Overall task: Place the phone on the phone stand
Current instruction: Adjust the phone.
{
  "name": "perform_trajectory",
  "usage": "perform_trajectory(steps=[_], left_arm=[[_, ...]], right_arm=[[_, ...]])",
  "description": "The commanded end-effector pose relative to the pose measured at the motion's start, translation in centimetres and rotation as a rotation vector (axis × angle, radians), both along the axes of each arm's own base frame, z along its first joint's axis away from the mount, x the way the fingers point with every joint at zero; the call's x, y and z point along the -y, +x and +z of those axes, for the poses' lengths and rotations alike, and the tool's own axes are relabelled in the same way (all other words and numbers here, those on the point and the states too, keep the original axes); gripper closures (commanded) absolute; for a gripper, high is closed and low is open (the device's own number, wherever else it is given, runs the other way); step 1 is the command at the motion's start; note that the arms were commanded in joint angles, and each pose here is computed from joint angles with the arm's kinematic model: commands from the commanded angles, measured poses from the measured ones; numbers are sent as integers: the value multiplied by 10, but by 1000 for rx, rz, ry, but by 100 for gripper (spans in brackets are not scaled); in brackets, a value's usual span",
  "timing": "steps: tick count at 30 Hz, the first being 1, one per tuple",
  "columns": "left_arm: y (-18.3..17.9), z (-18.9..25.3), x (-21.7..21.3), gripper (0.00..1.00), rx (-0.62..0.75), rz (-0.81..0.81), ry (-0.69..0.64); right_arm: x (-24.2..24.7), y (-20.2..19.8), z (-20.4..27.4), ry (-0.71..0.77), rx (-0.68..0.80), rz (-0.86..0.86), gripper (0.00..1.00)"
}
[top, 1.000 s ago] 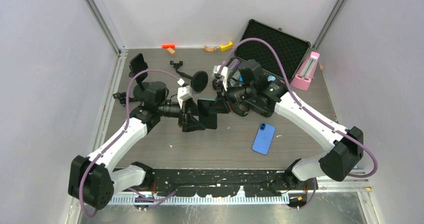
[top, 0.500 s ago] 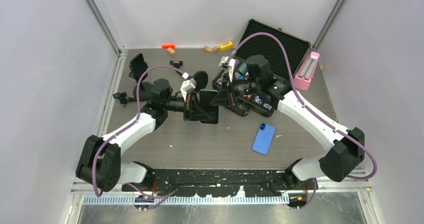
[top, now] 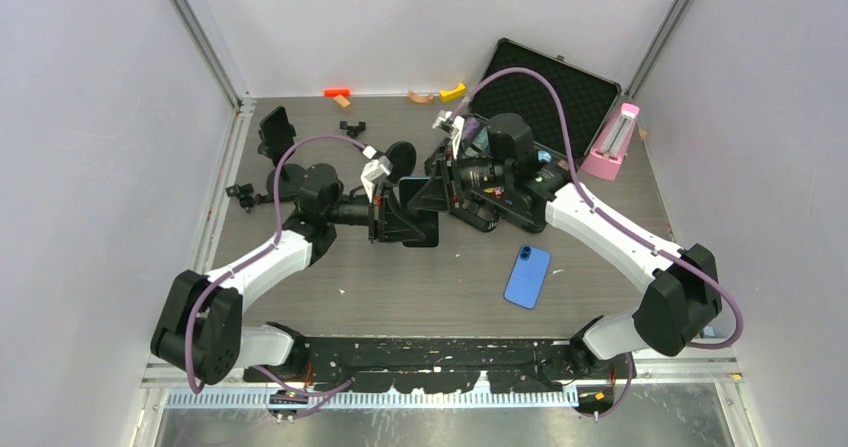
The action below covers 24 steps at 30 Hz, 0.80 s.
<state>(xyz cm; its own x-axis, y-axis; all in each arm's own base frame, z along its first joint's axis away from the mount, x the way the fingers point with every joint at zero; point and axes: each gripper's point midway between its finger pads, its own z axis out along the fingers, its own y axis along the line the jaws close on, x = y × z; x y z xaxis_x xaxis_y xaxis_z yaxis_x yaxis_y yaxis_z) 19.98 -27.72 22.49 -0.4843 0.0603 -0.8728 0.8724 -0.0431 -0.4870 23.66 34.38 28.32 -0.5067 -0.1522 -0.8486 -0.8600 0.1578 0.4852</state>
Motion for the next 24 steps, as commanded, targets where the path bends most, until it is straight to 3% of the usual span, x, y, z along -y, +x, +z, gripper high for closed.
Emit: perform_trajectory(steps=[1, 16, 24], left_arm=[[1, 16, 2, 100, 86, 1, -53], [-4, 16, -1, 100, 111, 6, -59], [-3, 16, -1, 100, 114, 8, -58]], right_arm=[[-4, -3, 19, 67, 53, 27, 61], [10, -3, 18, 55, 89, 17, 61], [8, -3, 15, 58, 67, 31, 75]])
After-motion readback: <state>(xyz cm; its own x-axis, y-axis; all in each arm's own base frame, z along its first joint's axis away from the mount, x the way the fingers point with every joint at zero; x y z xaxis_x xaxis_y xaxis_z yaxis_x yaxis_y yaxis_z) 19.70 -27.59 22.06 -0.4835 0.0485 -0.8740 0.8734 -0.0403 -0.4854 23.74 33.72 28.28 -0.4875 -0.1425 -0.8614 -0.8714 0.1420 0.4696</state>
